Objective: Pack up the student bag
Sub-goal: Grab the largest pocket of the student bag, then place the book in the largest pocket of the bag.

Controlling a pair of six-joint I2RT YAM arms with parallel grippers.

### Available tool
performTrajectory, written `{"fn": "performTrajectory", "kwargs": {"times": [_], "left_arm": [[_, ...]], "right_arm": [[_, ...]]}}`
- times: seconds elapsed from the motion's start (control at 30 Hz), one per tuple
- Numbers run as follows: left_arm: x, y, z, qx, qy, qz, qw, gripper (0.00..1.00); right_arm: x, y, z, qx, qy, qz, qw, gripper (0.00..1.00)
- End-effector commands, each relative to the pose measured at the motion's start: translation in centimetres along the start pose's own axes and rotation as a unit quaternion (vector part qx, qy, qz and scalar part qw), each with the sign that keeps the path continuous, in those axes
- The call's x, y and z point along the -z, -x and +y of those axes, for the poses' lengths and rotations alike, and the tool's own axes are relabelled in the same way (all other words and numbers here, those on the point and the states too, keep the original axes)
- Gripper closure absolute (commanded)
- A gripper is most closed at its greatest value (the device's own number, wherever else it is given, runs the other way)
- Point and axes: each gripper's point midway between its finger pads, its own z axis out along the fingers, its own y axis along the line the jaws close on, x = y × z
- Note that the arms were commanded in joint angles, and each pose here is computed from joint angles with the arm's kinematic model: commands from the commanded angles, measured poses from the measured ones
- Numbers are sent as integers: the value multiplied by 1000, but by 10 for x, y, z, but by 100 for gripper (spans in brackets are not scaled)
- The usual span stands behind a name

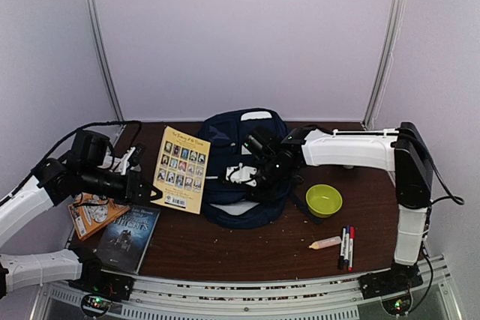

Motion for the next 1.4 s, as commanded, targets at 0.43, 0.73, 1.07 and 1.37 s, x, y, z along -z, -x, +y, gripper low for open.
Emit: {"fn": "performTrajectory", "kwargs": {"times": [0.43,0.73,1.07,1.37], "left_arm": [[33,-21,-91,-127,-183,74,972,100],[-5,-27,-86,-124,-196,101,968,100],[-39,-38,-76,-119,-196,126,965,100],[-75,-35,-60,-93,-195,127,968,100]], "right_arm": [[153,90,-114,-94,-156,-152,971,100],[163,89,-121,-99,-170,-157,968,100],[170,88,-122,-105,-172,-164,966,100],[177,92,-121,-108,-166,-177,964,100]]}}
